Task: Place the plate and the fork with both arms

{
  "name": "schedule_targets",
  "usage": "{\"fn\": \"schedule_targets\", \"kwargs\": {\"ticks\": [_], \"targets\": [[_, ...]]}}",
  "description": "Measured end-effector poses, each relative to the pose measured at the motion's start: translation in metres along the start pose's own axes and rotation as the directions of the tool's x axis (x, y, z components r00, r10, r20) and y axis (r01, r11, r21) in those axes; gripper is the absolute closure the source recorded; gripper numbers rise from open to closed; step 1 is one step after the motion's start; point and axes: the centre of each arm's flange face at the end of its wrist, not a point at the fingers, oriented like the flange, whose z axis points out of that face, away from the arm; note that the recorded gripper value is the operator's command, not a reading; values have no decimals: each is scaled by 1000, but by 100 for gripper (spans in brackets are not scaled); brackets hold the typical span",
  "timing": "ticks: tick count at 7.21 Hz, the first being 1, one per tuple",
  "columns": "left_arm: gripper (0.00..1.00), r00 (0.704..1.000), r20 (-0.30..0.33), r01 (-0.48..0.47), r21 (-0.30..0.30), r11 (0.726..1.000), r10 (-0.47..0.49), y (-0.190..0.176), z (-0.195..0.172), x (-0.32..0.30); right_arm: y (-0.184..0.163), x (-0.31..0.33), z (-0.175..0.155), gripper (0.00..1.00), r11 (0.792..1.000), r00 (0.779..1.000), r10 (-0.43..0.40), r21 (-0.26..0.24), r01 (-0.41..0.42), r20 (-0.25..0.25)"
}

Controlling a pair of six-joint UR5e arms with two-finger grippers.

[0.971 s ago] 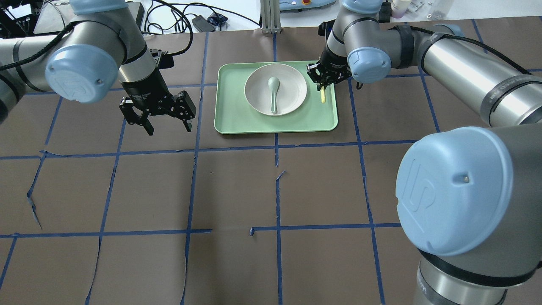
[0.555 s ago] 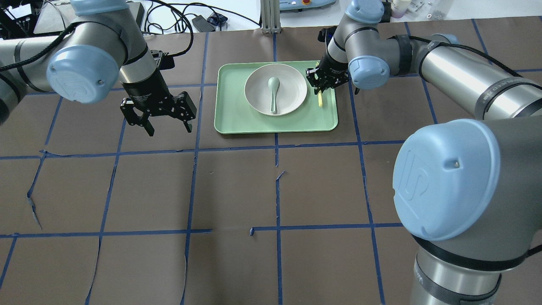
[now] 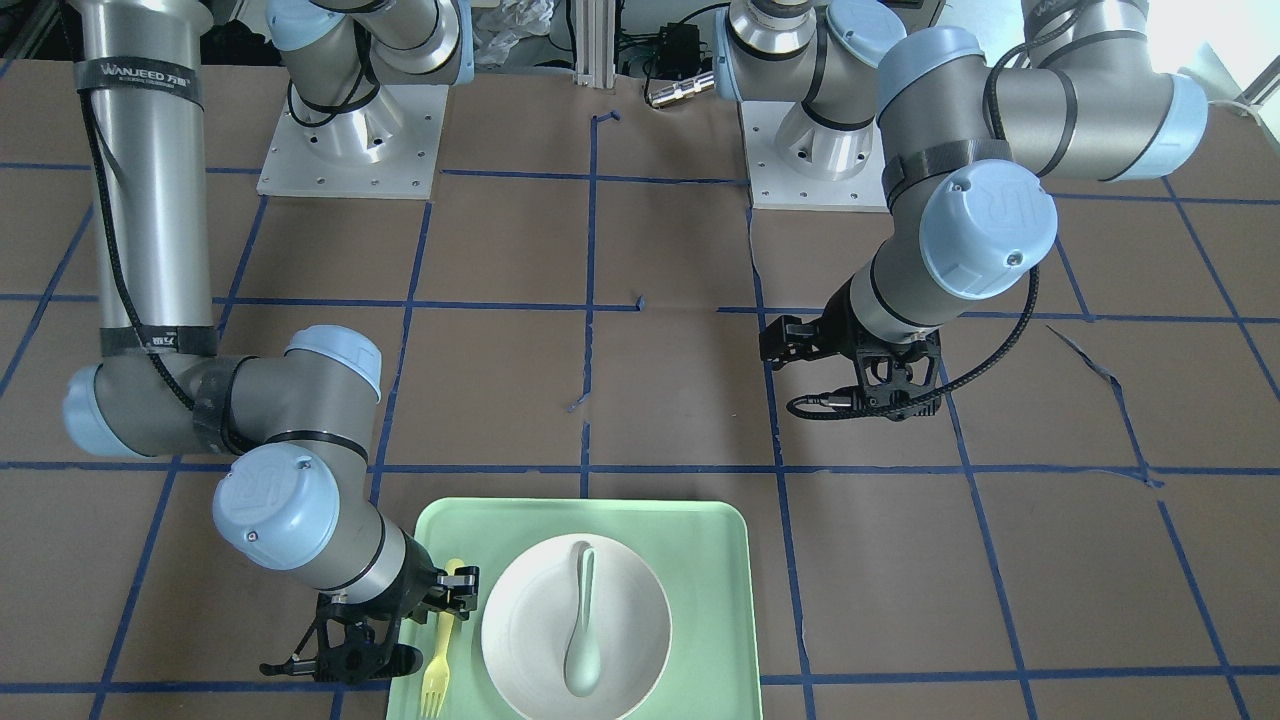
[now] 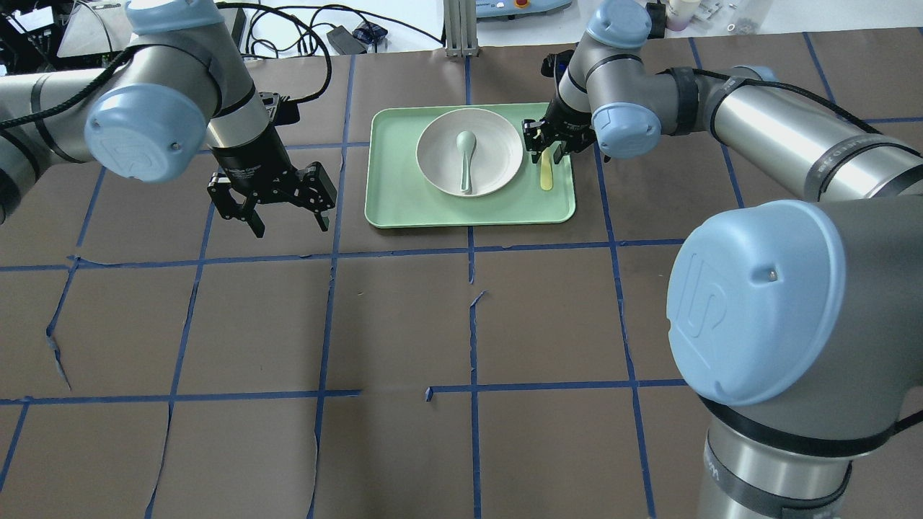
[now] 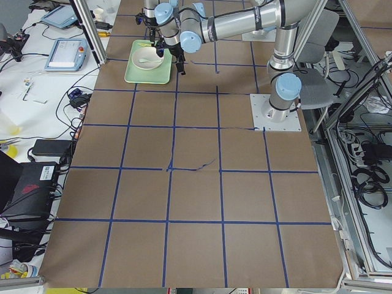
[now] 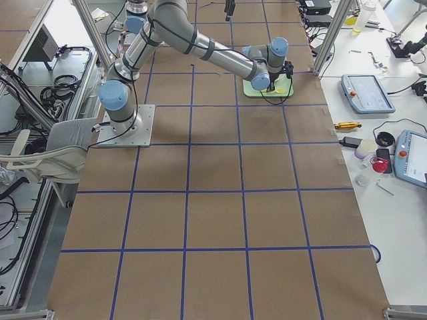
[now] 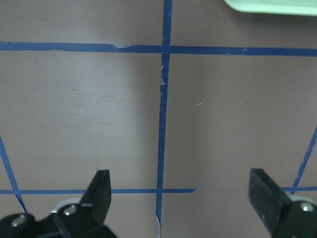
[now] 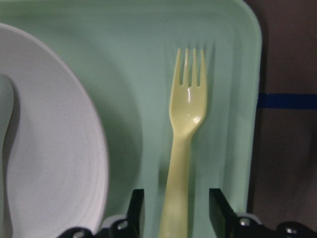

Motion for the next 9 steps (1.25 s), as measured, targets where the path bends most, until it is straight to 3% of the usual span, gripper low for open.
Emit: {"fn": "schedule_targets", "kwargs": {"ticks": [1,4,5,7,9], "targets": [[0,1000,0,1,-2,1000,-1,0,1,1,6,0,-20,0,1000,999,-2,-5,2,-32],[0,1000,4,3,39,999,-3,4,-15,2,53,-9,-130,0,991,993,2,-130,-18,-122],[0,1000,14,0,71,997,-1,9,-27,1,70,-12,-166,0,989,989,1,-144,-23,-149],[0,996,91,5,117,993,-15,22,-46,-4,104,-19,-226,0,988,978,3,-151,-35,-209],[0,994,110,9,157,988,-27,32,-62,-4,129,-37,-255,0,987,981,3,-159,-34,-193]]}}
